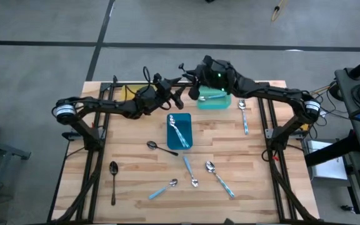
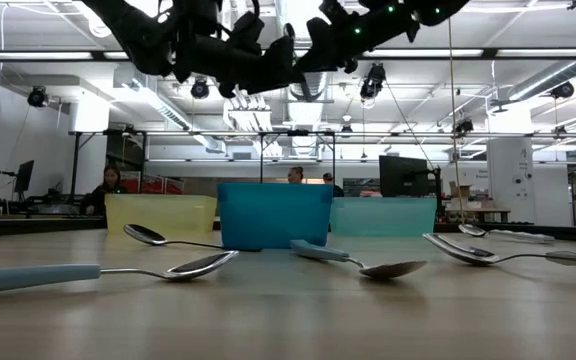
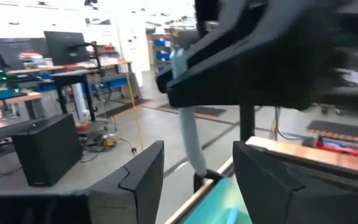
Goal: Sort silverware by color (type)
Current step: Put the light blue spoon into the light blue bin
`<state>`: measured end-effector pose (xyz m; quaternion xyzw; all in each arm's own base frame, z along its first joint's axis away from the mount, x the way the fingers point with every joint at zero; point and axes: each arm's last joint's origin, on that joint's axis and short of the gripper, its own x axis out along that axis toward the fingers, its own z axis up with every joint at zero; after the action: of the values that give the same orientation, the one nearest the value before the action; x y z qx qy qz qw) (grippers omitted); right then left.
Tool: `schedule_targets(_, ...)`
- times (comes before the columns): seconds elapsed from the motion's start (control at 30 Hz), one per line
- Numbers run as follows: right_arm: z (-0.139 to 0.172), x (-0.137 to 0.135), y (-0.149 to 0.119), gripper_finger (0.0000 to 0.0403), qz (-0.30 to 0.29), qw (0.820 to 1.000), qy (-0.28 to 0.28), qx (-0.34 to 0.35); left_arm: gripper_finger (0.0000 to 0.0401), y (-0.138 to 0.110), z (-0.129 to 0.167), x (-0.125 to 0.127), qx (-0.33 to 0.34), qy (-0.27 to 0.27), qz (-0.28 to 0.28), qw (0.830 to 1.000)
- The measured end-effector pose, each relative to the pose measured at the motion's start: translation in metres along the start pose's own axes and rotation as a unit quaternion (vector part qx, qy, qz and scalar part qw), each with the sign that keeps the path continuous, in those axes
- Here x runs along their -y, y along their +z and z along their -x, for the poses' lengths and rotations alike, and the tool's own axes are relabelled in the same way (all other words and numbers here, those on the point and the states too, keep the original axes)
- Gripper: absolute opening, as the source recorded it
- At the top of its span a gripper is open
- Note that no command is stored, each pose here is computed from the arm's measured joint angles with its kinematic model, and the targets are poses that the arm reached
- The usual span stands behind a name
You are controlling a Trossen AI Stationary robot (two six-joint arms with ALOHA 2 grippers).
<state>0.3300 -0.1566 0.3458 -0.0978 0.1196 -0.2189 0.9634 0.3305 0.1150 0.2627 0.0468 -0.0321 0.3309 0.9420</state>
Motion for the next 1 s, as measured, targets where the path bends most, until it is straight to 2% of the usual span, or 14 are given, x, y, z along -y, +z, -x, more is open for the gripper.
schedule_targets(0.3,0.011,0.040,0.022,0.0027,0.021,0.990,-0.005,-0.141,0.0171,0.018,0.034,-0.015,-0.001,-0.005,-0.037,0.999)
schedule_targets(0.43,0.008,0.057,0.017,0.0027,0.023,0.978,-0.005,-0.207,0.0171,0.026,0.057,-0.025,0.016,0.000,-0.044,0.999)
schedule_targets(0.57,-0.003,0.067,0.003,0.0027,0.034,0.959,0.028,-0.279,0.0171,0.035,0.078,-0.036,0.038,0.007,-0.040,0.998)
schedule_targets(0.63,-0.010,0.071,-0.006,0.0027,0.044,0.945,0.044,-0.322,0.0171,0.038,0.088,-0.041,0.048,0.009,-0.037,0.998)
schedule_targets(0.8,-0.024,0.078,-0.032,0.0027,0.090,0.889,0.119,-0.432,0.0171,0.046,0.109,-0.050,0.074,0.016,-0.036,0.996)
schedule_targets(0.9,-0.031,0.084,-0.049,0.0028,0.094,0.855,0.159,-0.485,0.0171,0.050,0.119,-0.054,0.087,0.019,-0.038,0.995)
schedule_targets(1.0,-0.039,0.091,-0.069,0.0029,0.079,0.832,0.184,-0.517,0.0171,0.051,0.128,-0.057,0.097,0.022,-0.039,0.994)
